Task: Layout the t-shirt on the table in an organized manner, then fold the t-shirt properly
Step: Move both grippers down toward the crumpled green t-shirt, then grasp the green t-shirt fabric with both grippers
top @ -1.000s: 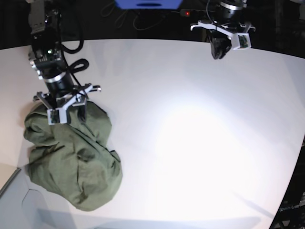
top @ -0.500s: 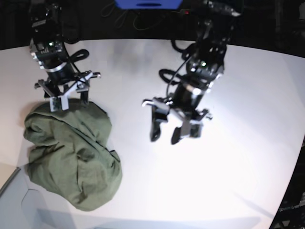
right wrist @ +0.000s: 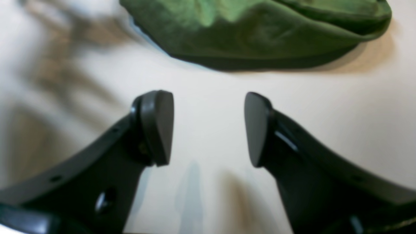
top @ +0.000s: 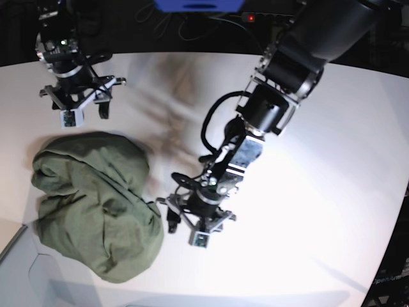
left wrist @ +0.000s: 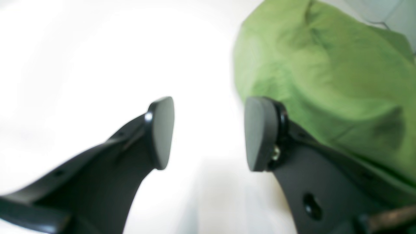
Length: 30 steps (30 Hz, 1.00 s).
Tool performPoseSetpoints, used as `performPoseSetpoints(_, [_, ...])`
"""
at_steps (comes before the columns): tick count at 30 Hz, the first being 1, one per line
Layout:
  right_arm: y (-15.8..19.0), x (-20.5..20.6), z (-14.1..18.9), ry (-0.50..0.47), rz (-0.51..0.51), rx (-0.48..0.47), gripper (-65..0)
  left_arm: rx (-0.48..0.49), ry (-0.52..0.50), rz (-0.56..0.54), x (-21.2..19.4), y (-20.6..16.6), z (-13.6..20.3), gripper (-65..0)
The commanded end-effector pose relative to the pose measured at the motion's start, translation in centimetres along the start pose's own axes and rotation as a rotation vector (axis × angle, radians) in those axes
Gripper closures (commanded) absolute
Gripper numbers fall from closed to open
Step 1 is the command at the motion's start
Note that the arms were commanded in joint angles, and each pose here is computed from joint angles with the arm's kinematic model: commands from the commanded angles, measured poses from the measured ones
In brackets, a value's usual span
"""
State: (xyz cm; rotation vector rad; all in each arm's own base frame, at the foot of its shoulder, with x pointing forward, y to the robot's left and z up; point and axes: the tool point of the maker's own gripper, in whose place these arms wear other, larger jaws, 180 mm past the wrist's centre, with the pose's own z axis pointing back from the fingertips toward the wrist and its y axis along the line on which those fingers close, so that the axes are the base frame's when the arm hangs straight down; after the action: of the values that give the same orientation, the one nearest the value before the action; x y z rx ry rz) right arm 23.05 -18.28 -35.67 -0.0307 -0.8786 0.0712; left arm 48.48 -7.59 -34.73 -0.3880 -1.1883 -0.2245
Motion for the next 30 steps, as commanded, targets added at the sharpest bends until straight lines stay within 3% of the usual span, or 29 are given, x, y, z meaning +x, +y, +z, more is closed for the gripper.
performPoseSetpoints(1, [-0.1,0.6,0.3,-0.027,0.003,-0.002,-34.8,-0.048,-0.072,0.000,3.2,-1.9,-0.9,-33.5])
performPoseSetpoints(5, [-0.1,1.2,0.1,-0.041,0.000,-0.004,-34.8,-0.072,-0.012,0.065,1.1,-2.8,-1.2,-33.5])
performPoseSetpoints(9, [-0.3,5.4,-0.9,-0.143,0.002,-0.009,-34.8,-0.072,-0.001,0.094,0.4,-3.0,-1.0,-33.5])
performPoseSetpoints(13, [-0.2,8.8,-2.8,-0.204,0.003,-0.003,-34.8,-0.057,-0.016,0.087,-0.3,-0.7,0.4,-33.5])
performPoseSetpoints(20, [-0.1,7.8,-9.7,-0.092,0.000,0.008,-34.8,-0.012,-0.064,0.070,-0.7,4.6,4.0,-33.5])
performPoseSetpoints(27, [5.6,6.2,-13.3,-0.036,0.016,0.115,-34.4,0.116,-0.006,0.205,-2.1,10.0,5.6,-33.5])
performPoseSetpoints(30, [8.8,3.7,-13.2,0.019,0.058,0.183,-26.5,0.118,-0.037,0.223,-0.9,10.3,6.0,-33.5])
